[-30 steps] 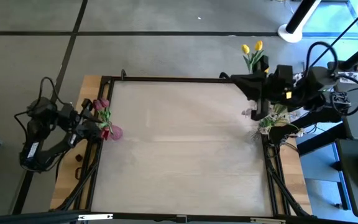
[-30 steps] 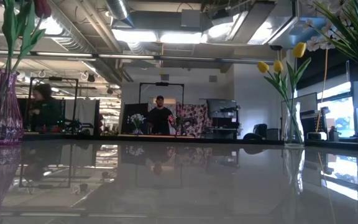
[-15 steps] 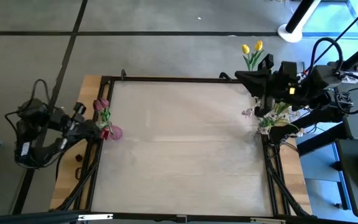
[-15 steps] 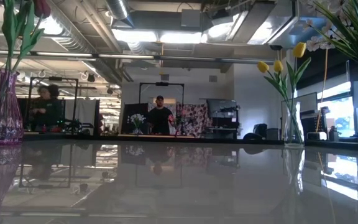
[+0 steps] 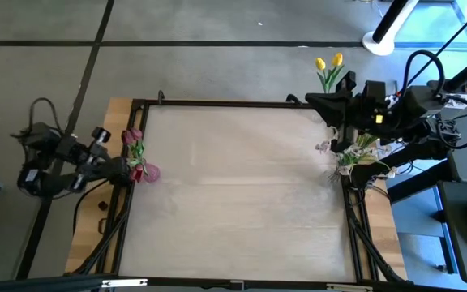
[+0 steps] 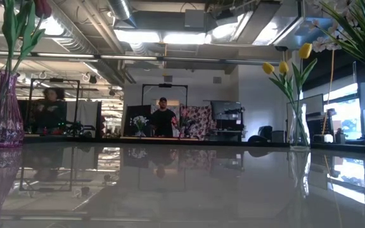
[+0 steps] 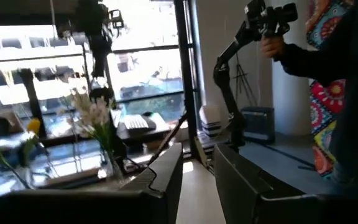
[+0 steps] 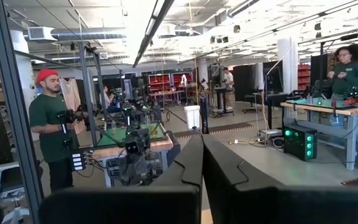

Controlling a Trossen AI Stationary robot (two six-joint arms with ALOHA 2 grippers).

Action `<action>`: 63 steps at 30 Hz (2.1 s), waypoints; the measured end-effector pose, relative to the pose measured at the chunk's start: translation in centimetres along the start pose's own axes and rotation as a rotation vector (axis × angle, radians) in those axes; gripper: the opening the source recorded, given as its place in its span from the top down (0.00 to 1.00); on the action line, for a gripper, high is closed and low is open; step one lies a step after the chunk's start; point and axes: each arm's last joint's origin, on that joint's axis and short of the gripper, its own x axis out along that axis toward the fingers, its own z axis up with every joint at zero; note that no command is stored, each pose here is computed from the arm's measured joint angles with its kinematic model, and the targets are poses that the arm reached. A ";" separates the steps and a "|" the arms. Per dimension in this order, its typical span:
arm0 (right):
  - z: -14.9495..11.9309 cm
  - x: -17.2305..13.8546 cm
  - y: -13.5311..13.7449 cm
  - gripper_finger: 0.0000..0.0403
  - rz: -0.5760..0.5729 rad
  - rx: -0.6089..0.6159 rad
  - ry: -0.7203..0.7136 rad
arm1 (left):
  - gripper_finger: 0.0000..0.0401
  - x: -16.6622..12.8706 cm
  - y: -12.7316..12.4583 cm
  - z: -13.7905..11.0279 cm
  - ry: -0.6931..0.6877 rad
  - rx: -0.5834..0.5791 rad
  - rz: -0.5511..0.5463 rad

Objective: Sort flowers into vase by color
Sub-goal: Return to Home Position

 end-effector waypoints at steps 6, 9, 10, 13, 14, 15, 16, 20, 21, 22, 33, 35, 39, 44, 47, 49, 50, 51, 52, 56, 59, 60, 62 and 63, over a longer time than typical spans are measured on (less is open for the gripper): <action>0.0 0.0 0.0 0.98 0.000 0.000 0.000 | 0.79 1.9 1.1 -1.7 -0.045 -0.016 -0.067; 0.0 0.0 0.0 0.98 0.000 0.000 0.000 | 0.79 2.8 1.6 -2.7 -0.058 -0.043 -0.101; 0.0 0.0 0.0 0.98 0.000 0.000 -0.001 | 0.79 3.1 1.7 -3.1 -0.062 -0.055 -0.107; 0.0 0.0 0.0 0.98 0.000 0.001 -0.002 | 0.79 3.8 2.2 -4.1 -0.080 -0.080 -0.133; 0.0 0.0 0.0 0.98 0.000 0.001 -0.002 | 0.79 4.0 2.3 -4.3 -0.098 -0.077 -0.140; 0.0 0.0 0.0 0.98 0.000 0.001 -0.001 | 0.79 4.2 2.4 -4.5 -0.109 -0.076 -0.145; 0.0 0.0 0.0 0.98 0.000 0.001 -0.001 | 0.79 4.3 2.4 -4.7 -0.113 -0.085 -0.151; 0.0 0.0 0.0 0.98 0.000 0.001 -0.001 | 0.79 5.0 2.7 -5.9 -0.124 -0.112 -0.181; 0.0 0.0 0.0 0.98 0.000 0.001 -0.001 | 0.79 5.2 2.7 -6.2 -0.133 -0.115 -0.188; 0.0 0.0 0.0 0.98 0.000 0.000 -0.001 | 0.79 5.4 2.8 -6.6 -0.144 -0.116 -0.196; 0.3 -0.4 -0.2 0.98 -0.001 0.004 -0.010 | 0.79 7.2 2.1 -10.1 -0.205 -0.178 -0.260; 0.4 -0.6 -0.3 0.98 -0.015 0.006 -0.014 | 0.79 7.4 1.8 -10.8 -0.196 -0.185 -0.262; 0.6 -0.9 -0.5 0.98 -0.025 0.010 -0.022 | 0.79 7.8 1.1 -11.6 -0.209 -0.169 -0.300; 0.8 -1.0 -0.5 0.98 -0.024 0.012 -0.027 | 0.79 8.3 0.4 -13.9 -0.147 -0.179 -0.319; 0.4 -0.4 -0.2 0.98 -0.017 0.012 -0.028 | 0.79 8.5 0.0 -15.5 -0.149 -0.133 -0.320; 0.0 0.2 0.1 0.98 -0.007 0.011 -0.033 | 0.79 8.6 -0.2 -16.3 -0.138 -0.111 -0.331; -0.3 0.5 0.3 0.98 0.013 0.012 -0.039 | 0.79 8.6 -0.3 -16.4 -0.122 -0.105 -0.347; -0.5 0.8 0.5 0.98 0.040 0.012 -0.046 | 0.79 8.6 -0.4 -16.6 -0.108 -0.104 -0.364; -0.7 1.0 0.6 0.98 0.061 0.012 -0.047 | 0.79 8.6 -0.5 -16.7 -0.094 -0.106 -0.377; -1.6 1.5 1.0 0.98 0.108 0.021 -0.040 | 0.79 8.6 -0.7 -16.9 -0.062 -0.158 -0.394; -2.5 1.8 1.8 0.98 0.184 0.036 -0.065 | 0.79 8.6 -0.7 -17.0 -0.051 -0.179 -0.394; -2.7 1.7 2.2 0.98 0.213 0.044 -0.075 | 0.79 8.6 -0.7 -17.0 -0.051 -0.179 -0.395; -3.1 1.5 2.7 0.98 0.249 0.066 -0.088 | 0.79 8.6 -0.7 -17.0 -0.051 -0.179 -0.395; -3.3 1.3 3.0 0.98 0.270 0.074 -0.083 | 0.79 8.6 -0.7 -17.0 -0.051 -0.180 -0.394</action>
